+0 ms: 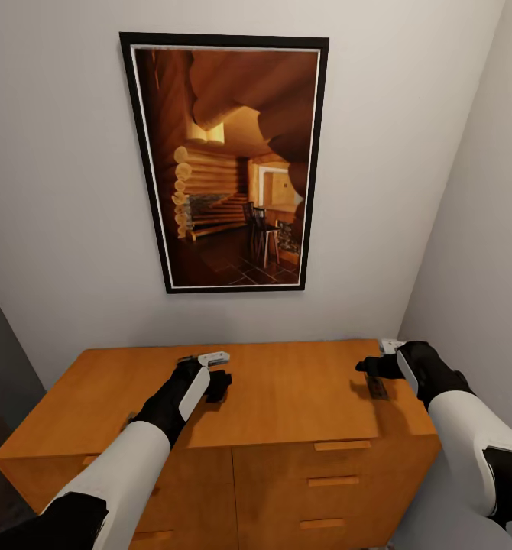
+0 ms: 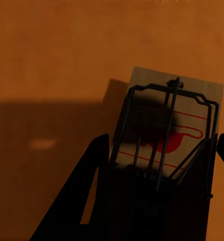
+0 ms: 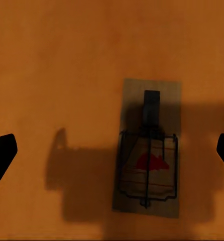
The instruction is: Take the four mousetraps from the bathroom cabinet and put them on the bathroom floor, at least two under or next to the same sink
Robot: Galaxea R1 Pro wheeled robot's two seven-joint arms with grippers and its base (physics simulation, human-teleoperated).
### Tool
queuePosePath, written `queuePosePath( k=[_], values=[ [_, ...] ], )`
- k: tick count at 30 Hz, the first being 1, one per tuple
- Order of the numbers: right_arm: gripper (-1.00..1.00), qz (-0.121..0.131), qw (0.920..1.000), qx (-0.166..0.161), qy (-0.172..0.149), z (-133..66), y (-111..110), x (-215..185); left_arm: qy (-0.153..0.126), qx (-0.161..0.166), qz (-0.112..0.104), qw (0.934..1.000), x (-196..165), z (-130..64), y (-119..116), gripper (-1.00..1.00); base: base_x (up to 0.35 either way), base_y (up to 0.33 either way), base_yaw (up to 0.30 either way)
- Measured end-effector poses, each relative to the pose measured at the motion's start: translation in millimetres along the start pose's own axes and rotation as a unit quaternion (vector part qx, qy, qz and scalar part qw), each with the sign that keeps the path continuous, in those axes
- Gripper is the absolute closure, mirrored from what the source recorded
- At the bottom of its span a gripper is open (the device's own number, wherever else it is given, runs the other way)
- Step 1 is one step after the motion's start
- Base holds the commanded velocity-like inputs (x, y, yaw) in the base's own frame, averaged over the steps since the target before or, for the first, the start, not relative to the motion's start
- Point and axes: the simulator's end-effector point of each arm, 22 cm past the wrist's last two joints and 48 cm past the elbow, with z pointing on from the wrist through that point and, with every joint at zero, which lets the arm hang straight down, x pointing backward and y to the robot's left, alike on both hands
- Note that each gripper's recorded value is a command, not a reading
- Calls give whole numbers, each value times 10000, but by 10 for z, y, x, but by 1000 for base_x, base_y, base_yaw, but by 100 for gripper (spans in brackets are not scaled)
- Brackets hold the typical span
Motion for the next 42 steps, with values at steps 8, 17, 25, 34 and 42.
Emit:
queuePosePath(
  k=[8, 17, 25, 34, 42],
  values=[
    [-100, 42, 9999, 27, 111, -7, -62, 54, -253, 80, -26, 9996, -217, -105, -54, 100, 0, 0, 0],
    [-100, 46, 9999, 55, 119, -8, -81, 57, -426, 232, 23, 9988, -470, -309, -149, 100, 0, 0, 0],
    [-100, 42, 9999, 54, 136, -3, -80, 69, -381, 261, 73, 9989, -495, -365, -167, 100, 0, 0, 0],
    [-100, 54, 9996, 41, 259, 57, -74, 177, -377, 264, 76, 9989, -489, -348, -167, 100, 0, 0, 0],
    [-100, 50, 9996, 66, 269, 119, -87, 213, -375, 263, 79, 9989, -462, -290, -160, 100, 0, 0, 0]
  ],
)
